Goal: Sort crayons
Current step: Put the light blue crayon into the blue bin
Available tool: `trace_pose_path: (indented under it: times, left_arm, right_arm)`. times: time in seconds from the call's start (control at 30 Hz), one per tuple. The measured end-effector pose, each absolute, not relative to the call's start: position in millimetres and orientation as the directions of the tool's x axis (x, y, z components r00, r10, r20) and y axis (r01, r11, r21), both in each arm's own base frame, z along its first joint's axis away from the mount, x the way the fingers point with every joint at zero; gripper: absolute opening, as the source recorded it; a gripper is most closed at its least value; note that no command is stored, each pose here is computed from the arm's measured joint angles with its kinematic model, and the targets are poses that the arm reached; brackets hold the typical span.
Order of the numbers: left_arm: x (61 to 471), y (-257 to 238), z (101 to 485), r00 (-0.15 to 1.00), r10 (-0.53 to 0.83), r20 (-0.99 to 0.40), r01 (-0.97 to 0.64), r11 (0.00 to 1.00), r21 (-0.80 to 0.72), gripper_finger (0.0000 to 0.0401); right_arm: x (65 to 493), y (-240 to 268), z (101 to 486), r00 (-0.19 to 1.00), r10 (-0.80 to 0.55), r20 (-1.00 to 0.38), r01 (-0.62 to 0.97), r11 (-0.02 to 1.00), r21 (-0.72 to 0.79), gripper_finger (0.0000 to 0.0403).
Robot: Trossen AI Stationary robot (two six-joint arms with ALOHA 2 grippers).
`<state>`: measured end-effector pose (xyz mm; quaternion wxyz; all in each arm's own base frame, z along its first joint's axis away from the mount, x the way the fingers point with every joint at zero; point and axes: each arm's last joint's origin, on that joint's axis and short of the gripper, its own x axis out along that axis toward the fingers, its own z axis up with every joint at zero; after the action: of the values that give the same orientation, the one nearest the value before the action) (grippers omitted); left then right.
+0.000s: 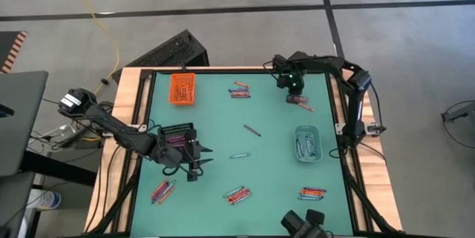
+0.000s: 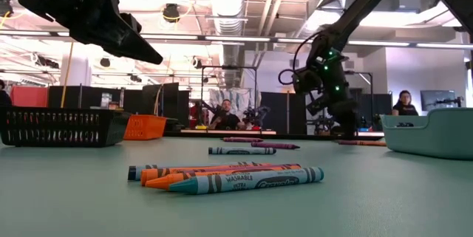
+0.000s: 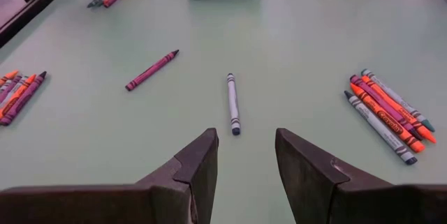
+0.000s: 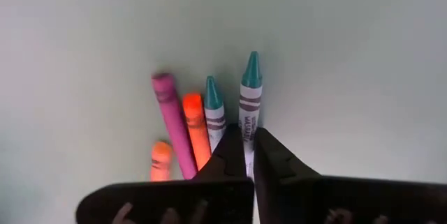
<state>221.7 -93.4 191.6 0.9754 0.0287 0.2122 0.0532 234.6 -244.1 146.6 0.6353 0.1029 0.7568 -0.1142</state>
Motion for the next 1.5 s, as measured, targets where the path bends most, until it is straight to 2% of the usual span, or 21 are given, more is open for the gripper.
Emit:
trace_pose_path:
  times: [0.2, 0.4, 0.53, 0.67, 0.77, 0.93, 1.17, 1.33, 1.5]
  left_arm:
    - [221.4, -93.2, 190.9, 0.901, 0.118, -0.418, -0.094, 0.993, 0.077, 0.0133]
    - [221.4, -93.2, 190.9, 0.901, 0.120, -0.417, -0.096, 0.992, 0.077, 0.0133]
    - [221.4, -93.2, 191.0, 0.901, 0.120, -0.417, -0.098, 0.992, 0.073, 0.0133]
    - [221.4, -93.2, 191.0, 0.901, 0.120, -0.417, -0.098, 0.992, 0.073, 0.0133]
    - [221.4, -93.2, 191.0, 0.901, 0.120, -0.416, -0.098, 0.993, 0.073, 0.0133]
    - [221.4, -93.2, 191.0, 0.901, 0.119, -0.416, -0.102, 0.993, 0.063, 0.0133]
    - [221.4, -93.2, 191.1, 0.902, 0.119, -0.416, -0.104, 0.993, 0.059, 0.0133]
    - [221.5, -93.2, 191.2, 0.902, 0.118, -0.415, -0.104, 0.993, 0.058, 0.0133]
    - [221.6, -93.3, 191.3, 0.903, 0.117, -0.413, -0.109, 0.993, 0.044, 0.0133]
  right_arm:
    - [234.9, -241.1, 164.8, -0.118, -0.034, -0.992, 0.317, 0.946, -0.070, 0.0003]
    - [238.3, -225.5, 207.7, 0.002, -0.153, -0.988, 0.342, 0.929, -0.143, 0.0003]
    - [240.4, -196.7, 244.9, 0.143, -0.155, -0.978, 0.411, 0.908, -0.083, 0.0003]
    - [240.8, -151.0, 274.5, 0.196, -0.121, -0.973, 0.464, 0.885, -0.016, 0.0003]
    - [237.8, -113.1, 289.6, 0.186, -0.084, -0.979, 0.511, 0.859, 0.024, 0.0003]
    - [236.9, -54.6, 299.2, 0.135, -0.028, -0.990, 0.663, 0.745, 0.069, 0.0003]
    - [233.7, 19.4, 286.3, -0.054, -0.005, -0.999, 0.694, 0.719, -0.041, 0.0003]
    - [233.2, 50.1, 271.9, -0.098, -0.045, -0.994, 0.704, 0.703, -0.101, 0.0003]
    - [226.0, 54.3, 250.9, -0.180, -0.069, -0.981, 0.716, 0.675, -0.179, 0.0003]
